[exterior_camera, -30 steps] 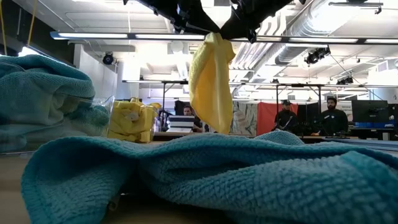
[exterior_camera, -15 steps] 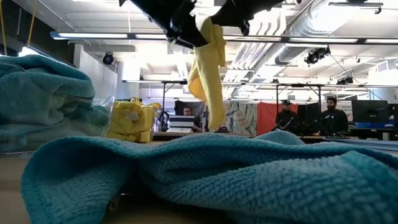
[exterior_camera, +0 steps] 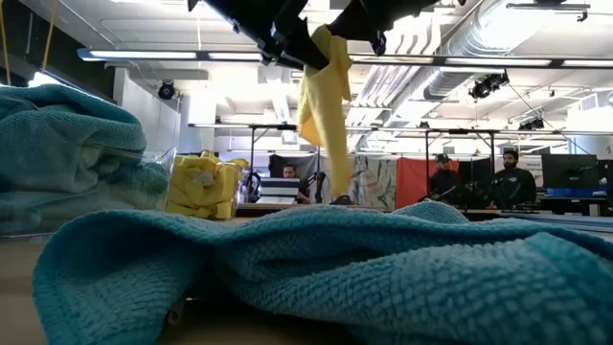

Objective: Sort microfiber towel by color & place in baskets
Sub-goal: Put the yellow microfiber cloth into the top transparent bin

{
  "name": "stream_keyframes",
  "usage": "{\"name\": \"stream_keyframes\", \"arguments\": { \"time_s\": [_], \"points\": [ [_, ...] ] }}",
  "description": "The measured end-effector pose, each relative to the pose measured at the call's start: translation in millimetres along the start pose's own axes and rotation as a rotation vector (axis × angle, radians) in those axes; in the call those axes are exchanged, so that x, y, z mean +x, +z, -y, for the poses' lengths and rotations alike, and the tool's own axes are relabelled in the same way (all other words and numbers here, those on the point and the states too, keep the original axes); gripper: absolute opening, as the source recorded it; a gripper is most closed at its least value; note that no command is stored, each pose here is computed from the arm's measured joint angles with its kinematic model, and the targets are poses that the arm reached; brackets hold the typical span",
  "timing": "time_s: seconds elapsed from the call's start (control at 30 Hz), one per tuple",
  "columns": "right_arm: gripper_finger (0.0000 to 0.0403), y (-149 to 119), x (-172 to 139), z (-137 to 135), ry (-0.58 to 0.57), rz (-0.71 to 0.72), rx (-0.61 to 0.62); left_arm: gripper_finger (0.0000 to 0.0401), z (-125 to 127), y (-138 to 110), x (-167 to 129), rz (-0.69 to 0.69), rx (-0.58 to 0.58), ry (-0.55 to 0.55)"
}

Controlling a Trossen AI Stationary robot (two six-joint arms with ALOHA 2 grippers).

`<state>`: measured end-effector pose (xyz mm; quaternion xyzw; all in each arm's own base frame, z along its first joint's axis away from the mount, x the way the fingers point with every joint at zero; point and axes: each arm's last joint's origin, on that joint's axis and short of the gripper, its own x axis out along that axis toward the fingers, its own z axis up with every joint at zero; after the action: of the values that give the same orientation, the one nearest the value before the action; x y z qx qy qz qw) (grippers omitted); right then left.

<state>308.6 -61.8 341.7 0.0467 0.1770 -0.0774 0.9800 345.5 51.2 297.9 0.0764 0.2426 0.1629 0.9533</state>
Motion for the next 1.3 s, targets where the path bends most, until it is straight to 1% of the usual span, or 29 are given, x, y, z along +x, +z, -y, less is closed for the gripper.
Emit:
{"name": "stream_keyframes", "arguments": {
  "time_s": [0.07, 0.17, 0.23, 0.3, 0.37, 0.5, 0.67, 0.77, 0.87, 0.97, 1.03, 1.1, 1.2, 1.3],
  "points": [
    [0.0000, -1.5, 0.2, 0.1, -0.001, -0.015, 0.016, 0.0092, 0.3, -2.1, -0.1, -0.021, -0.005, -0.003],
    [0.0000, -4.0, 0.4, 0.2, -0.003, -0.040, 0.043, 0.0027, 0.5, -4.1, -2.0, -0.046, -0.013, -0.022],
    [0.0001, -6.5, 0.3, 0.3, -0.005, -0.066, 0.045, 0.0009, 0.1, -3.4, -3.8, -0.045, -0.015, -0.027],
    [0.0008, -9.2, 0.2, 0.5, -0.006, -0.093, 0.047, 0.0010, -1.4, -3.3, -7.2, -0.055, -0.013, -0.013],
    [0.0026, -12.3, -0.1, 0.6, -0.008, -0.125, 0.049, 0.0005, -3.9, -1.2, -12.1, -0.050, -0.019, 0.010],
    [0.0089, -17.4, -0.6, 0.8, -0.015, -0.176, 0.093, 0.0002, -15.5, 2.8, -30.6, -0.060, -0.059, 0.072],
    [0.0163, -20.9, -1.1, 1.2, -0.027, -0.211, 0.094, 0.0001, -36.6, 6.8, -67.7, -0.075, -0.074, 0.214],
    [0.0191, -23.1, -1.3, 1.3, -0.029, -0.233, 0.095, 0.0001, -53.1, 4.6, -90.0, -0.111, -0.066, 0.329],
    [0.0204, -25.1, -1.8, 1.4, -0.031, -0.255, 0.096, 0.0001, -71.1, -3.2, -110.8, -0.182, -0.068, 0.431],
    [0.0206, -26.3, -2.1, 1.4, -0.032, -0.267, 0.096, 0.0001, -90.1, -14.2, -129.0, -0.269, -0.082, 0.513],
    [0.0206, -26.4, -2.1, 1.4, -0.032, -0.268, 0.096, 0.0000, -102.8, -19.9, -139.8, -0.303, -0.105, 0.566],
    [0.0206, -26.4, -2.1, 1.4, -0.033, -0.268, 0.096, 0.0000, -114.7, -23.1, -149.4, -0.315, -0.117, 0.617],
    [0.0206, -26.7, -2.0, 1.9, -0.049, -0.267, 0.094, 0.0000, -130.5, -23.5, -160.0, -0.306, -0.081, 0.669],
    [0.0206, -26.7, -2.1, 2.9, -0.084, -0.264, 0.088, 0.0000, -143.3, -23.4, -164.8, -0.268, -0.089, 0.664]
  ]
}}
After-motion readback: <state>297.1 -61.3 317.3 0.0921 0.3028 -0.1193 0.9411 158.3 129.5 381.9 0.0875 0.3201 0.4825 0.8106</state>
